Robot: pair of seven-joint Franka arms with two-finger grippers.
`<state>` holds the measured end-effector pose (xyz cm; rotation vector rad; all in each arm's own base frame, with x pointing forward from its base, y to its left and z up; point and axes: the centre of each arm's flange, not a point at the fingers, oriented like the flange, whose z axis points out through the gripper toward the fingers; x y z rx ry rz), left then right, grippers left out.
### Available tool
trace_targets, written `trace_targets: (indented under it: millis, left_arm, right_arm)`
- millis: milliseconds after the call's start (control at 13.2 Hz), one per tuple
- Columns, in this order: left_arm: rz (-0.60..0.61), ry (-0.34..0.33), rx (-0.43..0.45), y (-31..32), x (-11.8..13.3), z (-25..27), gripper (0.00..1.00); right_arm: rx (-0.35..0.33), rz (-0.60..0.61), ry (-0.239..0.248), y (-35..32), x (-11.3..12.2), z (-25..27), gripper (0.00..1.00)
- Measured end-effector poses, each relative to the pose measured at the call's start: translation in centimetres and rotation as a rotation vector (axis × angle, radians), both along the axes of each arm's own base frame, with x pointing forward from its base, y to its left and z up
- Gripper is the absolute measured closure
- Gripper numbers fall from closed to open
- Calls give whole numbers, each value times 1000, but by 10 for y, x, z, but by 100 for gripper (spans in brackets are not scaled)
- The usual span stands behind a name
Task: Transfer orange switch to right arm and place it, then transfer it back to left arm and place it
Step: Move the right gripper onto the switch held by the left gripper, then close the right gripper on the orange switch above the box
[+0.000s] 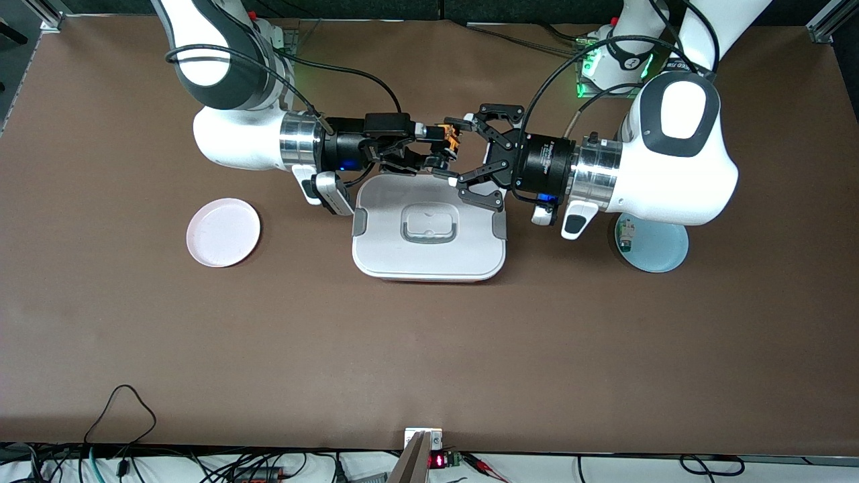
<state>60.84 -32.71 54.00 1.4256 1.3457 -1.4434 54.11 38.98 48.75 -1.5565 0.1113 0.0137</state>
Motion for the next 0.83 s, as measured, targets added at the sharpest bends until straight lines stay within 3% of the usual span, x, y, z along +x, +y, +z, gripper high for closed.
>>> trace_targets:
  millis: [379,454,530,606,757,833]
  left_arm:
    - [0,1,0,0,0,0,27]
    - [0,1,0,0,0,0,27]
    - [0,1,0,0,0,0,27]
    - [1,1,0,0,0,1,27]
    - [2,2,1,1,1,0,27]
    - [2,1,0,1,1,1,27]
  right_arm:
    - [1,-1,-2,0,0,2,7]
    - [2,-1,-4,-1,0,3,17]
    - [4,-2,-6,-1,0,5,17]
    - [6,-3,-9,-2,0,7,23]
    - [12,-7,-16,-4,0,13,48]
    - [12,-9,-19,-5,0,15,48]
